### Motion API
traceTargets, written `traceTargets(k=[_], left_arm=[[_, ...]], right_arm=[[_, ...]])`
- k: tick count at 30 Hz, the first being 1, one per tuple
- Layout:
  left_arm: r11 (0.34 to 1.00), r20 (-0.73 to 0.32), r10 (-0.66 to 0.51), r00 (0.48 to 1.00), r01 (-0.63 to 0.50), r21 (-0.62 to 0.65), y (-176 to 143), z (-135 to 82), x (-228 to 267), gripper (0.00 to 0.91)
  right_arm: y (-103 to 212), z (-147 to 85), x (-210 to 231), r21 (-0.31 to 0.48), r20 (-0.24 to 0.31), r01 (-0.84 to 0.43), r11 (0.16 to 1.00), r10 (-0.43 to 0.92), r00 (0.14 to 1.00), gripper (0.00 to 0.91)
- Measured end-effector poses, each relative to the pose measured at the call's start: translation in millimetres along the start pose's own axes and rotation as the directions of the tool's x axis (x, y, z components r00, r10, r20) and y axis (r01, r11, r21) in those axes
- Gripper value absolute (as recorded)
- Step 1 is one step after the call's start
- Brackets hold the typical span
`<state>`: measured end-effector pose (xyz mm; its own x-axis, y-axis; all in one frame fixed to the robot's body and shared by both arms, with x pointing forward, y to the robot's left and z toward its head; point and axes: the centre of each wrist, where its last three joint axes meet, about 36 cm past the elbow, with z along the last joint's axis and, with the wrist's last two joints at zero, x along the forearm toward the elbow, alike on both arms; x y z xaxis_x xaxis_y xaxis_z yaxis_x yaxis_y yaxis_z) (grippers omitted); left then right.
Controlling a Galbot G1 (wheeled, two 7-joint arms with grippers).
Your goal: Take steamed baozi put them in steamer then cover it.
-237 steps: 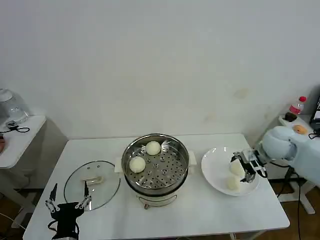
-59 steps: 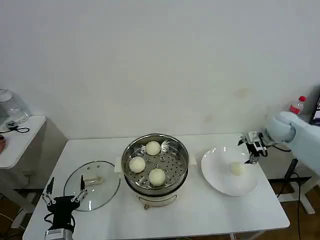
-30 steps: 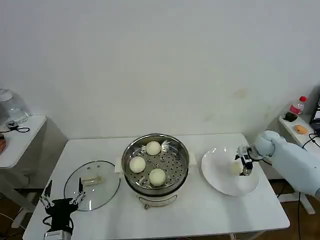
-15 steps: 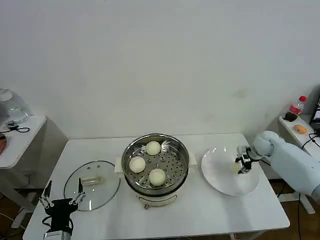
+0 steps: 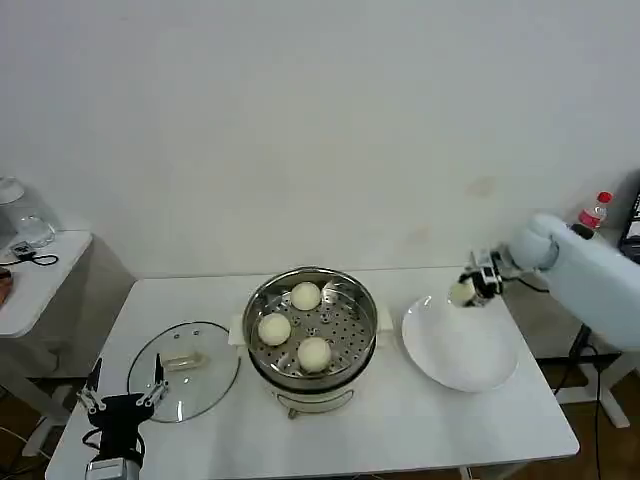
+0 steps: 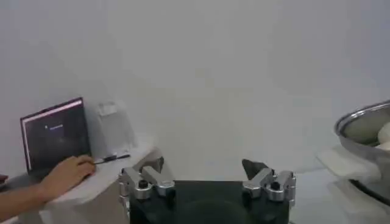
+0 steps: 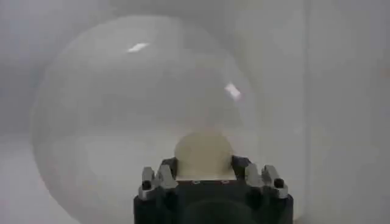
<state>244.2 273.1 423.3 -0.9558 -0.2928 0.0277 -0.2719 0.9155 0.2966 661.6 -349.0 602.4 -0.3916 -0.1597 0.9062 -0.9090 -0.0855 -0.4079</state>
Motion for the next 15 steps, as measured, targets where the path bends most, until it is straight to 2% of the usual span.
traceTargets(k=[8, 15], left_arm=[[1.000, 0.005, 0.000, 1.000, 0.000, 0.001, 0, -1, -1, 0.907], [1.000, 0.008, -0.006, 1.000, 0.006, 0.002, 1, -3, -1, 0.907]], right_arm=[[-33, -96, 54, 0.087, 0.114, -0.063, 0.994, 0.053, 0.992, 0.635], [-28, -179, 65, 0.133, 0.209, -0.036, 0.991, 0.007, 0.978, 0.635]])
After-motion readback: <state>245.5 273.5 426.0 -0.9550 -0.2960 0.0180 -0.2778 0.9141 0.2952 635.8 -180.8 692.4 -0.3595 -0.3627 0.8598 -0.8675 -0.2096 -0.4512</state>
